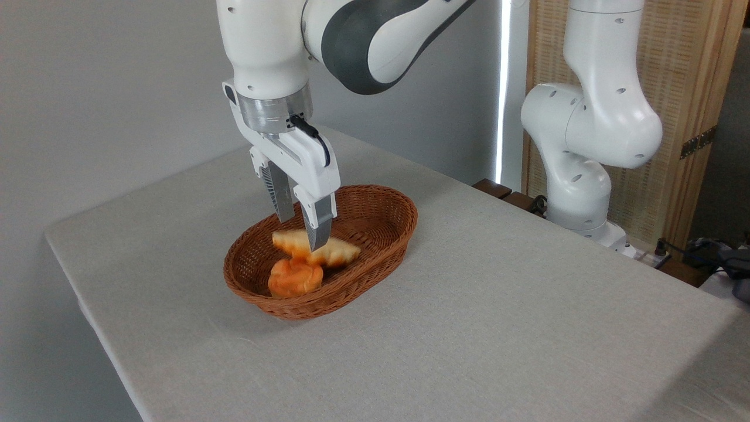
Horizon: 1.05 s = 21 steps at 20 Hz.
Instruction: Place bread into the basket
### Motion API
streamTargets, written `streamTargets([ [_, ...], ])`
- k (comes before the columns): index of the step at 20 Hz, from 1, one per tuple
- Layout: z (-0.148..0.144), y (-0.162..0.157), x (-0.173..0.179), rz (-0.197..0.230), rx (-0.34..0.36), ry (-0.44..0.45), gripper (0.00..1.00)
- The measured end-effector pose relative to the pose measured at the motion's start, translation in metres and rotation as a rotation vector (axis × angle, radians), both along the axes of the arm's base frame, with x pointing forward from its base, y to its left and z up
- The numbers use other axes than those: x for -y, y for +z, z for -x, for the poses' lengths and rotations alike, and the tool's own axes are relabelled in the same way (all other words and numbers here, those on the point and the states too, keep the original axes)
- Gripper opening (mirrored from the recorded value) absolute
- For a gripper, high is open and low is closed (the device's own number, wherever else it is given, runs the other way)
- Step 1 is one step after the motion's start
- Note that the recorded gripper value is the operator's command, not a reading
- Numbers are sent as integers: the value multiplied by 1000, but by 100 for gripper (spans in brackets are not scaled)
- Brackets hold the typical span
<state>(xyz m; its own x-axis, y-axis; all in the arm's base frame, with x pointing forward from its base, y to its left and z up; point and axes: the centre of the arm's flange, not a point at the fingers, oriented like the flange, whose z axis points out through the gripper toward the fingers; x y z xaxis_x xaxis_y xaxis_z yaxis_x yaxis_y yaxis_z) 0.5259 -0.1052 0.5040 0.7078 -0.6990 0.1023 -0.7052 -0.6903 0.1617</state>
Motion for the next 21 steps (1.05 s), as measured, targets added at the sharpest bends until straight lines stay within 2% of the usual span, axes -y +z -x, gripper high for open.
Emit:
streamTargets([
  [5, -2, 2, -7, -3, 9, 5, 100],
  [8, -12, 15, -28, -19, 69, 39, 100],
  [10, -17, 22, -48, -39, 102, 58, 100],
  [13, -21, 25, -72, -90, 124, 78, 100],
  [16, -23, 28, -98, -101, 135, 115, 100],
  [21, -23, 28, -110, -104, 145, 61, 100],
])
